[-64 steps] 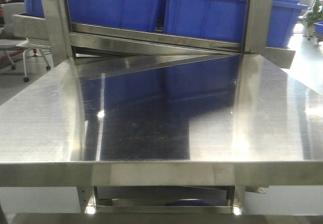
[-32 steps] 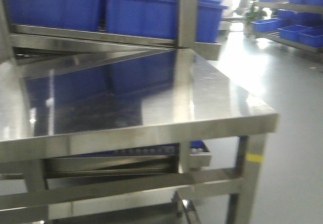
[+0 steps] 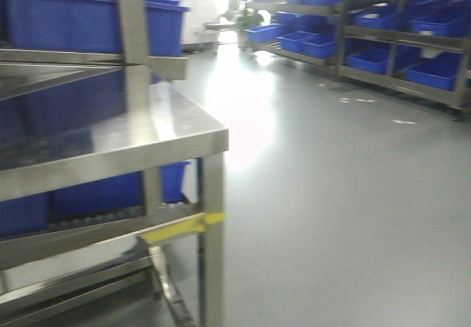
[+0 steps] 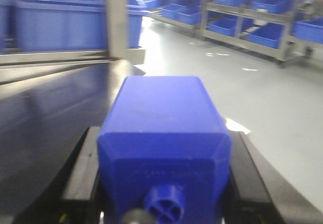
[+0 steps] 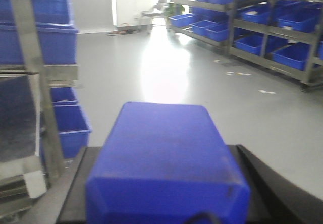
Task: Pick and sort blue part to right shelf
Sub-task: 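Drive the base away from the table along the aisle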
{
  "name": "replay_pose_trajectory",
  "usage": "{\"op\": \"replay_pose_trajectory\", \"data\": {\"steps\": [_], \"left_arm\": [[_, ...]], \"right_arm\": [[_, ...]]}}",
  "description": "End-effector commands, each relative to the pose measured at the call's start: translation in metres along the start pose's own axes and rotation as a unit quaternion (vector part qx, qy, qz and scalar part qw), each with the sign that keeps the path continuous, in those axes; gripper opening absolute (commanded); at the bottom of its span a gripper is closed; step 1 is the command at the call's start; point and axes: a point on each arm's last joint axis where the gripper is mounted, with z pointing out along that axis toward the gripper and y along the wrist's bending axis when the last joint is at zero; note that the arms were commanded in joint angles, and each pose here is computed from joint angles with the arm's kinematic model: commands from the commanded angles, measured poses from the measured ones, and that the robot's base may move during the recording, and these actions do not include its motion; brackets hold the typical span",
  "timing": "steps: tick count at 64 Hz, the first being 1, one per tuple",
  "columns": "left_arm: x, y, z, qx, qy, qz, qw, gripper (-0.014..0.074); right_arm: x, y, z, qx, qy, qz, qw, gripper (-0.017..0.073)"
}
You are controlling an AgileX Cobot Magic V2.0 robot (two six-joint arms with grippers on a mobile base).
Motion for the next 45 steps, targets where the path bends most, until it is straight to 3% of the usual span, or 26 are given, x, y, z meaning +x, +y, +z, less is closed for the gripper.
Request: {"op": "replay_pose_trajectory", "data": {"steps": [1,45], "left_arm": [[-0.0178,0.0004,-0.0022,-0.005,-0.058,-0.002,0.998,0.0353],[-0.0178,0.0004,-0.0022,-0.005,-0.058,-0.002,0.998,0.0353]], "right_arm": [[-0.0172,0.0005,-0.0015,0.001,-0.057,-0.007,0.998,0.0432],[-0.0172,0.0005,-0.0015,0.001,-0.057,-0.007,0.998,0.0432]]}}
